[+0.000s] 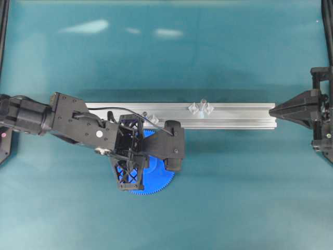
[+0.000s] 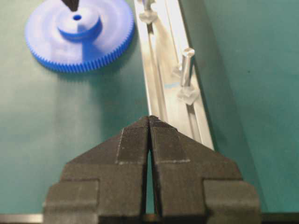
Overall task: Insert the large gear onto the shaft.
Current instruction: 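Lower the open left gripper around the gear hub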
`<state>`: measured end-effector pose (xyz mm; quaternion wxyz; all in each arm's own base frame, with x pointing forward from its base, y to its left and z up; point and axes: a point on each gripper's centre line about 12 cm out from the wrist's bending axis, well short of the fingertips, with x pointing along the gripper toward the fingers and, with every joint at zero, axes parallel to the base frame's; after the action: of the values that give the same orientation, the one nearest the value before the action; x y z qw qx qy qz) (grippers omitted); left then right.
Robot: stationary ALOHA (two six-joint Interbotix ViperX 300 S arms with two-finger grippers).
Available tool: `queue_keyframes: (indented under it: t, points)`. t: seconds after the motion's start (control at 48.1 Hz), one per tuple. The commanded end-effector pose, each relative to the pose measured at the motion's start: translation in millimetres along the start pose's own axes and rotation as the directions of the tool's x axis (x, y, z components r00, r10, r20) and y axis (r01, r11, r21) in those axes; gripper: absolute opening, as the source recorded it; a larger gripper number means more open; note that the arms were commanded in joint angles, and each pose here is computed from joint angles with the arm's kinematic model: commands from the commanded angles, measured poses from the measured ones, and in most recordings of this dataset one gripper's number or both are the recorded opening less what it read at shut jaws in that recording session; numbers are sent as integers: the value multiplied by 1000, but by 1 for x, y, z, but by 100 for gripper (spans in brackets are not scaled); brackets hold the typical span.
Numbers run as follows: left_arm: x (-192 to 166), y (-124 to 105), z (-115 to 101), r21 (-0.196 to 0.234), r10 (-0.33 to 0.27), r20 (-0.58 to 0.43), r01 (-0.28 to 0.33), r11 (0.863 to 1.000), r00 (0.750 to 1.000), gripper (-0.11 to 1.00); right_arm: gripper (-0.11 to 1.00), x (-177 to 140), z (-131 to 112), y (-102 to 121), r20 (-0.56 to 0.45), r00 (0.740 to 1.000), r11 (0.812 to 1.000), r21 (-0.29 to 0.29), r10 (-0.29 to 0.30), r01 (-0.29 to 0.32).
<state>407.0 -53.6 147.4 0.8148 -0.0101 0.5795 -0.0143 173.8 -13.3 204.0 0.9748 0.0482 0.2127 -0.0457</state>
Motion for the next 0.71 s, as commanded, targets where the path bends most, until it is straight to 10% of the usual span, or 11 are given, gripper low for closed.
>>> queue_keyframes:
  t: [0.0, 0.333, 0.686]
  points:
    - [-8, -3, 8, 11, -4, 37, 4, 1000, 999, 13, 3, 0, 4, 0, 9, 1000, 1000, 10, -1, 0]
    - [-4, -3, 6, 31, -8, 58, 6, 999, 998, 91, 3, 0, 4, 0, 9, 1000, 1000, 10, -1, 0]
    - [-2, -3, 6, 33, -8, 55, 6, 999, 998, 94, 3, 0, 4, 0, 8, 1000, 1000, 10, -1, 1]
